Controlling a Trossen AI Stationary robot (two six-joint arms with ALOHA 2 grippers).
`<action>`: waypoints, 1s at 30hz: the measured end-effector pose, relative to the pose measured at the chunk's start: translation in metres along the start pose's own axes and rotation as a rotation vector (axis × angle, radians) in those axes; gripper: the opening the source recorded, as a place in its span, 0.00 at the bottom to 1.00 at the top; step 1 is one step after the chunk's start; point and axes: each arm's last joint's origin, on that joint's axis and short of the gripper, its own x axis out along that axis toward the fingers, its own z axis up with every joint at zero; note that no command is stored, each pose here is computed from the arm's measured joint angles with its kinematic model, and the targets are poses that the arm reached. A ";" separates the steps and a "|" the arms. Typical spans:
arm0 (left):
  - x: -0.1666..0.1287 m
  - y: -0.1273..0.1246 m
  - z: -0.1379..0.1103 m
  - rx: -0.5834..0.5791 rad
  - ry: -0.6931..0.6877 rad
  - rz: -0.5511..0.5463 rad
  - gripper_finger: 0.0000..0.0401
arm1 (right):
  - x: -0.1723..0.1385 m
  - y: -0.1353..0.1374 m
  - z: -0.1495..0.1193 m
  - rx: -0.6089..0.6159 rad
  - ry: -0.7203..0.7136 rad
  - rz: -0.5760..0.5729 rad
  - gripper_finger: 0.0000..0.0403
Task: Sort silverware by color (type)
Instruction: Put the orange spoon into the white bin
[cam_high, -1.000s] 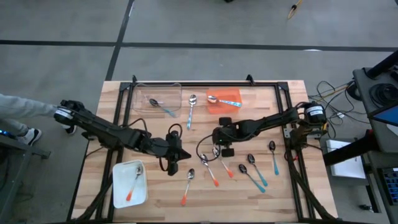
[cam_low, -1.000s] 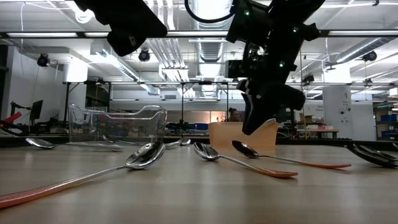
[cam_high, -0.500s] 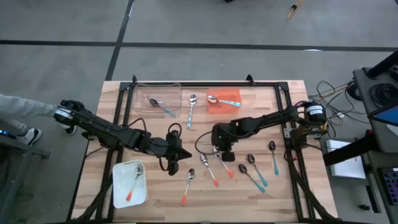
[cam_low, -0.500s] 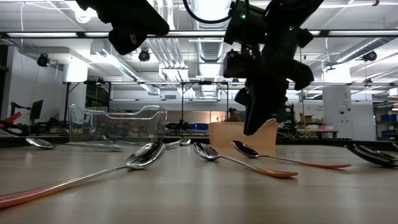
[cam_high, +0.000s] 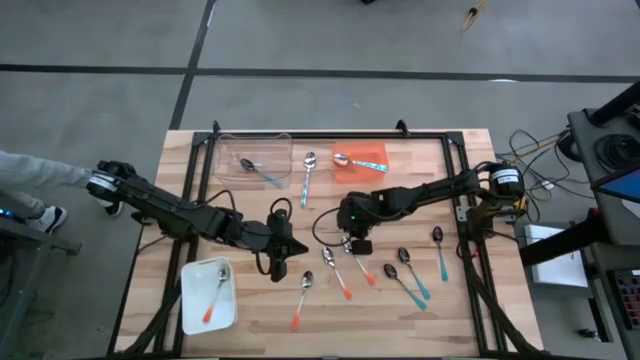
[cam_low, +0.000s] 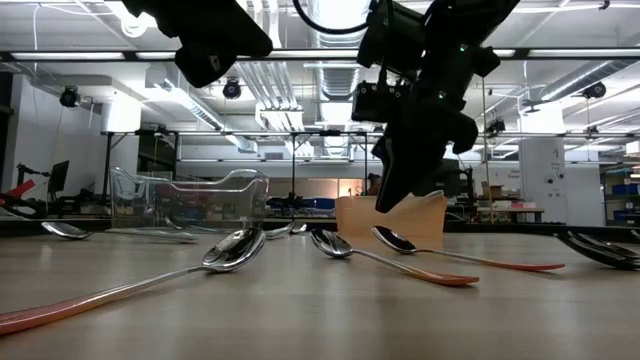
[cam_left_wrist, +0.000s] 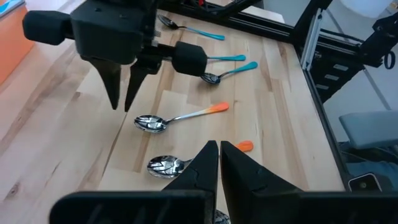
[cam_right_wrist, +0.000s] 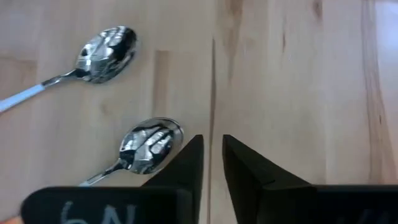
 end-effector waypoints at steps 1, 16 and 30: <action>0.000 0.000 0.000 0.006 0.000 0.000 0.00 | 0.000 0.000 0.000 0.003 0.002 -0.003 0.17; 0.000 0.000 0.000 0.046 0.000 0.002 0.00 | 0.012 0.002 -0.012 -0.002 -0.049 0.116 0.51; 0.000 0.000 0.001 0.045 -0.011 -0.002 0.00 | 0.032 0.001 -0.043 0.013 -0.184 0.110 0.51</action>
